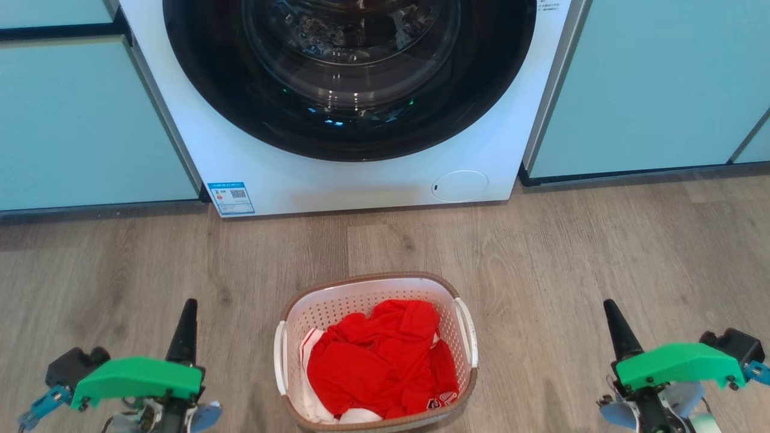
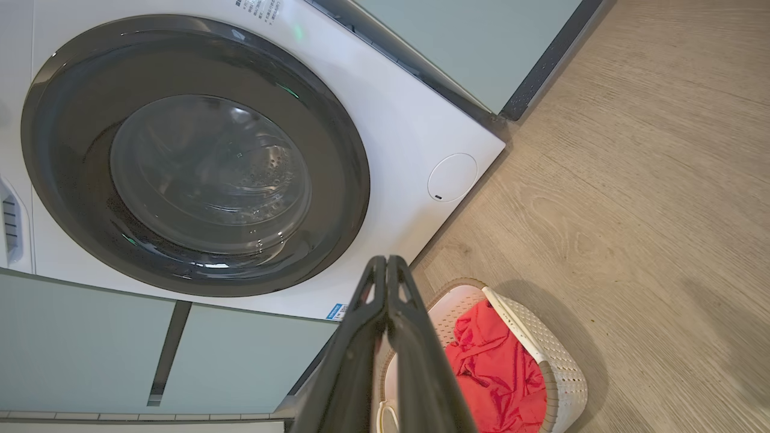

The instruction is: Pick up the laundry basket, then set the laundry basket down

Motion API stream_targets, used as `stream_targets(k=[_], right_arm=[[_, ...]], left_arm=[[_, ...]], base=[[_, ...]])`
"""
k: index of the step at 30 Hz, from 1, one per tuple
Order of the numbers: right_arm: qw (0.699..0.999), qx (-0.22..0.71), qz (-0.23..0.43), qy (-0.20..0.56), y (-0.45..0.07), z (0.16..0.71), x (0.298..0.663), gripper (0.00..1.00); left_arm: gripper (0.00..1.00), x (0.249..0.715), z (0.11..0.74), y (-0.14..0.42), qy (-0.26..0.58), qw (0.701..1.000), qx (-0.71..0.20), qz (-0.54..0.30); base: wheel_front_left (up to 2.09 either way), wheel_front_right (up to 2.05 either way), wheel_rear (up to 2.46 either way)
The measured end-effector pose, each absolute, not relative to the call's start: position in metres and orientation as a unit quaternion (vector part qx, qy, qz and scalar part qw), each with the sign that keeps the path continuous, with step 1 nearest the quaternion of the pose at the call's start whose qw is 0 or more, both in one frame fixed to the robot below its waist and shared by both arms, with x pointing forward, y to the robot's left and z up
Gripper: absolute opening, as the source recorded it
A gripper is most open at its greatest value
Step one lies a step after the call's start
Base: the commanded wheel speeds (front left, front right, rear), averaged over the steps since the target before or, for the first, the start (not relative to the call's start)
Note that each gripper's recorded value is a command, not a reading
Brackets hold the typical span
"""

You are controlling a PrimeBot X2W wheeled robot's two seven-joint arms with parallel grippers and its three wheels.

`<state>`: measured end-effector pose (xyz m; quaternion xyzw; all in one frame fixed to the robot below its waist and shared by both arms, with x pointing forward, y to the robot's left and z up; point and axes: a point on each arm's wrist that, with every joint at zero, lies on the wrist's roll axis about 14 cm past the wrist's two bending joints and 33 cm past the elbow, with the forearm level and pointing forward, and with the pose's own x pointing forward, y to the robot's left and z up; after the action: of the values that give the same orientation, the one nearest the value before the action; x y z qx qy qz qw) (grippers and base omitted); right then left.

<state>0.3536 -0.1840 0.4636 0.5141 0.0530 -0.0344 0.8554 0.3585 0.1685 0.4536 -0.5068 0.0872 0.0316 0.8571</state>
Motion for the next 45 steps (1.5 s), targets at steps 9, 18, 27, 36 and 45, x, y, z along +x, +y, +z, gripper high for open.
stream_targets(k=[9,18,27,36,45], right_arm=[[0.832,0.552,-0.036,0.047,-0.187,0.468,0.360,0.00],[0.803,0.593,-0.043,0.047,-0.192,0.467,0.361,0.00],[0.775,0.629,-0.042,0.038,-0.196,0.472,0.367,0.00],[0.746,0.664,-0.046,0.034,-0.201,0.472,0.368,0.00],[0.719,0.693,-0.045,0.032,-0.203,0.473,0.370,0.00]], left_arm=[[0.00,0.359,0.454,0.174,0.085,0.832,-0.546,0.038],[0.00,0.363,0.458,0.176,0.081,0.804,-0.589,0.037],[0.00,0.366,0.463,0.181,0.069,0.776,-0.626,0.037],[0.00,0.367,0.466,0.183,0.062,0.748,-0.660,0.034],[0.00,0.372,0.473,0.189,0.049,0.720,-0.691,0.030]], base=[[0.00,0.00,0.00],[0.00,0.00,0.00],[0.00,0.00,0.00],[0.00,0.00,0.00],[0.00,0.00,0.00]])
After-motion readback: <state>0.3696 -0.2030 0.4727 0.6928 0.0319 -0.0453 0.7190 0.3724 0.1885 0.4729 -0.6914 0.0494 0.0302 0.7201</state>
